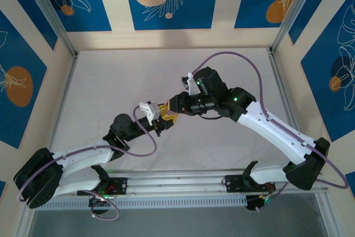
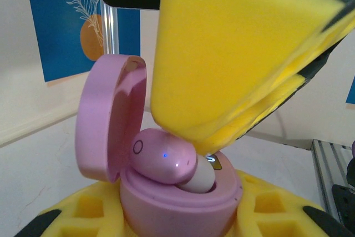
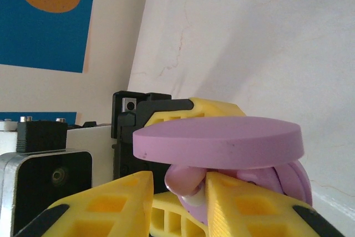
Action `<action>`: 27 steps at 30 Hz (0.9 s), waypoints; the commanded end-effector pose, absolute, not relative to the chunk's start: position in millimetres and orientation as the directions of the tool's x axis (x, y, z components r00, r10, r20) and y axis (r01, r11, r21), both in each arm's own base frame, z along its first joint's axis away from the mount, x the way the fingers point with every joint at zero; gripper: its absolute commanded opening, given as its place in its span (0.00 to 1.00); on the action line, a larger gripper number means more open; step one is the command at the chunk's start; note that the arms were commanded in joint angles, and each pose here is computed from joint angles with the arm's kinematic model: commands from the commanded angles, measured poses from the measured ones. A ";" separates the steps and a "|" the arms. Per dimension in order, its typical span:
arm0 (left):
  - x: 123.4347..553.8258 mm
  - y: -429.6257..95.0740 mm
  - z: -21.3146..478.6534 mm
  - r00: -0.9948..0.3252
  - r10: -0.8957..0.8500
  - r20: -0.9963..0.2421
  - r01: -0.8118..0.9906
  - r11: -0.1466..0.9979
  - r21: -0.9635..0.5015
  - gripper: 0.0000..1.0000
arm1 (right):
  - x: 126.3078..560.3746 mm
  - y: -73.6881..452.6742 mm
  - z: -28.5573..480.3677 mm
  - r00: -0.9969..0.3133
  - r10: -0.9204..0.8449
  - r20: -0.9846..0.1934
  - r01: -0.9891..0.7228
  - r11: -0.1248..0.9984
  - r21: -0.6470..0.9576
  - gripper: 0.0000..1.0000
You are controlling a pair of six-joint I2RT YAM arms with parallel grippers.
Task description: Insert the wireless bluetooth earbuds into the charging case
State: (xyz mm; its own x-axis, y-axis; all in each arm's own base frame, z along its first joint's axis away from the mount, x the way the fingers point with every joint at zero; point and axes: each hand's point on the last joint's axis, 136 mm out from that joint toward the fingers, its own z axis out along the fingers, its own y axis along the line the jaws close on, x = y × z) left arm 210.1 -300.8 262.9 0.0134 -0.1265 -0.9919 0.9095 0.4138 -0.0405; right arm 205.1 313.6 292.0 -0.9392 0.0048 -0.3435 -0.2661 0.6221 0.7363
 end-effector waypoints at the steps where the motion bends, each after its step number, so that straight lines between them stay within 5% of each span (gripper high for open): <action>1: 204.1 -301.0 299.9 0.075 -0.213 -0.974 0.918 0.397 -0.016 0.27 | 198.1 311.2 303.2 -0.933 -0.016 -0.360 -0.293 0.615 0.732 0.31; 20: 201.3 -302.9 294.8 0.066 -0.199 -0.978 0.925 0.379 -0.015 0.27 | 201.9 283.3 344.3 -0.850 0.057 -0.524 -0.387 0.610 0.692 0.35; 27: 188.8 -307.1 296.7 0.061 -0.199 -0.978 0.951 0.309 -0.004 0.27 | 236.2 260.3 342.7 -0.856 0.171 -0.488 -0.276 0.647 0.710 0.53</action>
State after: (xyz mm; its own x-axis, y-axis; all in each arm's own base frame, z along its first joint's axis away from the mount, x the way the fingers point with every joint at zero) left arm 202.8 -304.1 263.2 0.0124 -0.1250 -0.9921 0.9271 0.3731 -0.0354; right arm 222.0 265.4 336.2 -0.8599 0.1295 -0.4937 -0.3057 0.6439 0.7014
